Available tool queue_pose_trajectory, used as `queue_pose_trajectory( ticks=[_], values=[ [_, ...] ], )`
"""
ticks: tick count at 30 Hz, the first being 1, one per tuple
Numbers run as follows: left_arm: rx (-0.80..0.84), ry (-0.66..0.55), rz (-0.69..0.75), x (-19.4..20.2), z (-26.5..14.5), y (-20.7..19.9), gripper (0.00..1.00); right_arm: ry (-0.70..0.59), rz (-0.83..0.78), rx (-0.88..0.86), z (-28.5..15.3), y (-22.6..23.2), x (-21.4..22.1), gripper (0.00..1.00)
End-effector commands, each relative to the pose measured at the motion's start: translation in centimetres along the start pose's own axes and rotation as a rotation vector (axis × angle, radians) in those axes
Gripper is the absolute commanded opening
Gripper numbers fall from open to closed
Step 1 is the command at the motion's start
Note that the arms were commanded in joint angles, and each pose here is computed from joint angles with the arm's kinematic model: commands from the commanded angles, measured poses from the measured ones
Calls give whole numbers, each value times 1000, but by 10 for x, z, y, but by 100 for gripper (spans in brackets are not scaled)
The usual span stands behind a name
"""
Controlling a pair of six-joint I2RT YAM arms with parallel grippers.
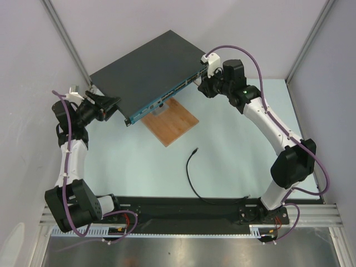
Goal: Insert the plug into the switch port
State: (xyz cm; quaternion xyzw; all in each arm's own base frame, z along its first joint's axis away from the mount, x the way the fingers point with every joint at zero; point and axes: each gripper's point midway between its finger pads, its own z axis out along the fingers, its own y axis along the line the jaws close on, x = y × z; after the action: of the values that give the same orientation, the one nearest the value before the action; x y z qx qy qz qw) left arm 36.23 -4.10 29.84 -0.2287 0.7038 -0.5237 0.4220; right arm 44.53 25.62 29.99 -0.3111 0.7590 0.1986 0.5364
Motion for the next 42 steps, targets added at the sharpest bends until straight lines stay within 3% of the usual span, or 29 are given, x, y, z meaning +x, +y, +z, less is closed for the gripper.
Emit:
queue_pose_trajectory(
  ticks=[1,42],
  values=[
    [35,-46,108,-14,11,-17,0,-85,-14,32,-3,-9,-31,0],
    [34,-42,113,-15,11,-17,0,-91,33,71,9,-27,-35,0]
  ],
)
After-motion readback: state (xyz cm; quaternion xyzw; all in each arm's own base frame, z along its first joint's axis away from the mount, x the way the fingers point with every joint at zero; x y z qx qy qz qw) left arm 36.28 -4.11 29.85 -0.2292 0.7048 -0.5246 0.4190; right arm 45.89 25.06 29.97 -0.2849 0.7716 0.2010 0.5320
